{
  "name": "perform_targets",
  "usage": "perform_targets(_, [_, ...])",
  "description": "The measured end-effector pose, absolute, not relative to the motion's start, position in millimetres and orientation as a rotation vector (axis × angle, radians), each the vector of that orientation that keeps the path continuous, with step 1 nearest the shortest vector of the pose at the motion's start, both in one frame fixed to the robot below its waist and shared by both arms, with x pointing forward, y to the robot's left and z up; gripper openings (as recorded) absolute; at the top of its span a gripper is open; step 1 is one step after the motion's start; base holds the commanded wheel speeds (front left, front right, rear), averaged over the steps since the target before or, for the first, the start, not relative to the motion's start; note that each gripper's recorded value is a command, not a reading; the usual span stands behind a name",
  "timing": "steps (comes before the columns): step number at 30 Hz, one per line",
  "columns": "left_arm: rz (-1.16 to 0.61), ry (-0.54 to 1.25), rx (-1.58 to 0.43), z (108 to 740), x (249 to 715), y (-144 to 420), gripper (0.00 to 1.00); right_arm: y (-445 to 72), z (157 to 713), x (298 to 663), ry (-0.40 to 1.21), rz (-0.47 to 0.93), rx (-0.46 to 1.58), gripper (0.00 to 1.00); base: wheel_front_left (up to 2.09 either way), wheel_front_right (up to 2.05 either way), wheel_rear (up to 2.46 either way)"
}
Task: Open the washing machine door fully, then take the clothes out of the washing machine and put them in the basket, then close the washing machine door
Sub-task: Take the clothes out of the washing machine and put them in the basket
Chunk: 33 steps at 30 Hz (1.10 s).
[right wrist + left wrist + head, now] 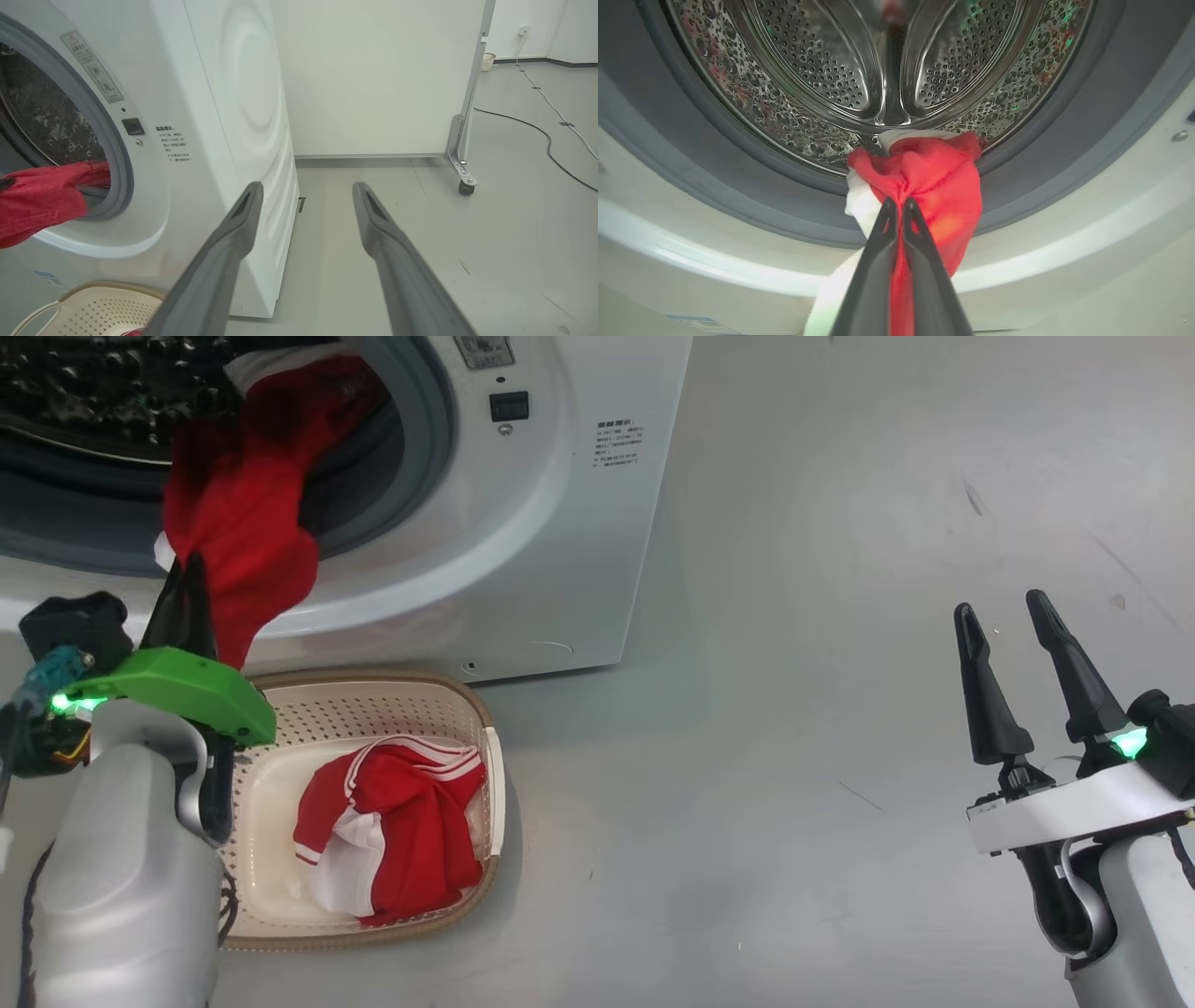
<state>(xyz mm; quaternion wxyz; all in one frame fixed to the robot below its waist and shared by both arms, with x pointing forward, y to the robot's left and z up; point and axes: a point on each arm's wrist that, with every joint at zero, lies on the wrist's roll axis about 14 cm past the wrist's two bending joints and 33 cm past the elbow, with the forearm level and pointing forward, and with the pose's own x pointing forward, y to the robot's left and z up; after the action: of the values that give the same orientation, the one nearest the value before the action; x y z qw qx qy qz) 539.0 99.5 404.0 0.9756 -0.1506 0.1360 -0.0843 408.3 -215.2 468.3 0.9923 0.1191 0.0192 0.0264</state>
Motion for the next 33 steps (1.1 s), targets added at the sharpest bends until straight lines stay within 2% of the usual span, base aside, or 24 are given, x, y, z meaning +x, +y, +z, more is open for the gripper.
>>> perform_targets(17, [-0.196, 0.095, -0.147, 464.4, 488.3, 129.2, 0.0, -182.4, 494.2, 390.1, -0.026, 0.135, 0.271, 1.0, 0.0, 0.0, 0.0])
perform_targets(33, [-0.219, -0.265, -0.156, 581.3, 476.2, 132.7, 0.0, -160.4, 502.6, 387.6, -0.048, 0.185, 0.299, 1.0, 0.0, 0.0, 0.0])
